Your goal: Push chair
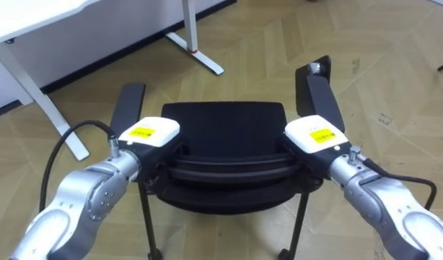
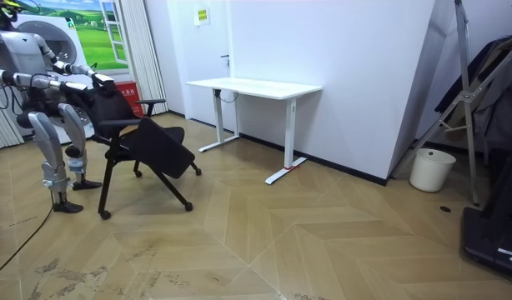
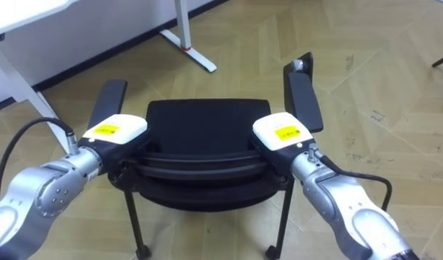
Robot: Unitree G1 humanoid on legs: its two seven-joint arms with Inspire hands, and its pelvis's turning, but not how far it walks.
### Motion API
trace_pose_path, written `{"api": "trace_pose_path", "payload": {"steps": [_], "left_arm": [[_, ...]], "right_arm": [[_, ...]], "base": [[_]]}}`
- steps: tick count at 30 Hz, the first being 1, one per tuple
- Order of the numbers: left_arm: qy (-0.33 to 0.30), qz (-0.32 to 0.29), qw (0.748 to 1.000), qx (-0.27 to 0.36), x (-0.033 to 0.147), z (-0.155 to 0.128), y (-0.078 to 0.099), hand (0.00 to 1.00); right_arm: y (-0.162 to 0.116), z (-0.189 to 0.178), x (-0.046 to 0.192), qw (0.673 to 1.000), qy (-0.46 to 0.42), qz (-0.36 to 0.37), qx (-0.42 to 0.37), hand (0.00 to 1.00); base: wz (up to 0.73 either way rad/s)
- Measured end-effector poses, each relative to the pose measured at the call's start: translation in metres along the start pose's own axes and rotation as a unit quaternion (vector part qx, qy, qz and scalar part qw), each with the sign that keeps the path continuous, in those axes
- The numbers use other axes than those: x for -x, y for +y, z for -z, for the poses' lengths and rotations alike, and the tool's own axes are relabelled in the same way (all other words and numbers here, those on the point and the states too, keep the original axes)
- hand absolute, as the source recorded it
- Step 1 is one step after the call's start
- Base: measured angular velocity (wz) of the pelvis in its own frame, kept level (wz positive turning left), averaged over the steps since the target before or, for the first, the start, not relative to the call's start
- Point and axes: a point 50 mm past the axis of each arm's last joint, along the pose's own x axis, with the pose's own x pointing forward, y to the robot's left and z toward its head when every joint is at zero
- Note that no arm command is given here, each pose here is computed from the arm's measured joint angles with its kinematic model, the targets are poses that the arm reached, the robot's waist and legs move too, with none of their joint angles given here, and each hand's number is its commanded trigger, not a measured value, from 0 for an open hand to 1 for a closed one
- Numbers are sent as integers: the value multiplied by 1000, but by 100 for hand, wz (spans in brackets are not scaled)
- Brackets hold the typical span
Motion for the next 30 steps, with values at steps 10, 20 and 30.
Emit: {"api": "trace_pose_path", "payload": {"steps": [10, 20, 30], "left_arm": [[4, -13, 1000, 9, -10, 2, 1, 100], [7, -27, 1000, 2, -17, 6, 4, 100], [15, -13, 1000, 15, -37, 10, -12, 100]], "right_arm": [[2, 3, -4, 1000, 6, 3, -5, 100], [9, 2, -9, 1000, 12, 12, -21, 100], [19, 4, -15, 1000, 3, 8, -11, 100]], "base": [[9], [10], [18]]}}
